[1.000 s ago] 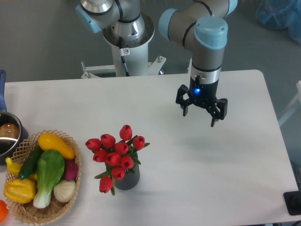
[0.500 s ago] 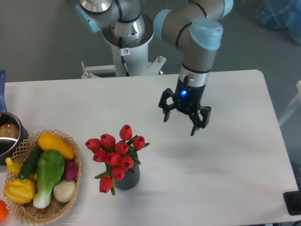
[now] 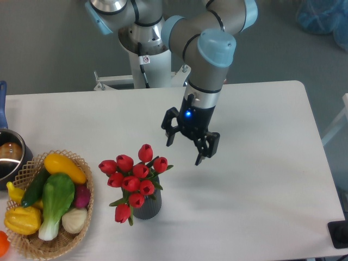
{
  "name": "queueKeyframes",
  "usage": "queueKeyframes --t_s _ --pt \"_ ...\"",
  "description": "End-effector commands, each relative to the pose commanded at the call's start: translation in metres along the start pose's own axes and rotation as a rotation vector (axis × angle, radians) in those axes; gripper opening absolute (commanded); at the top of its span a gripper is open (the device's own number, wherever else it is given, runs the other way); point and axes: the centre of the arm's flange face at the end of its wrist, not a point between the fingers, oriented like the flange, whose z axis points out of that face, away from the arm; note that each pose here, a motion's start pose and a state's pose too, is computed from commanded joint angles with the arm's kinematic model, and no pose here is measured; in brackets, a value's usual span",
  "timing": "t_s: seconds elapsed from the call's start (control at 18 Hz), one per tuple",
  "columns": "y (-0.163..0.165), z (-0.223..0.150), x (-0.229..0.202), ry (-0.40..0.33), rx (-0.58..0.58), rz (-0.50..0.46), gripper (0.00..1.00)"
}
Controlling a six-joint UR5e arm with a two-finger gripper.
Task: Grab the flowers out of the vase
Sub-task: 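Lower the gripper around the tulip stems and close it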
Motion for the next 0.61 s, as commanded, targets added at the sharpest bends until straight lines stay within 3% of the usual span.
queueKeyframes --t_s 0.61 --pt "0.001 -0.004 -0.018 0.087 0.27 -0.059 1.0"
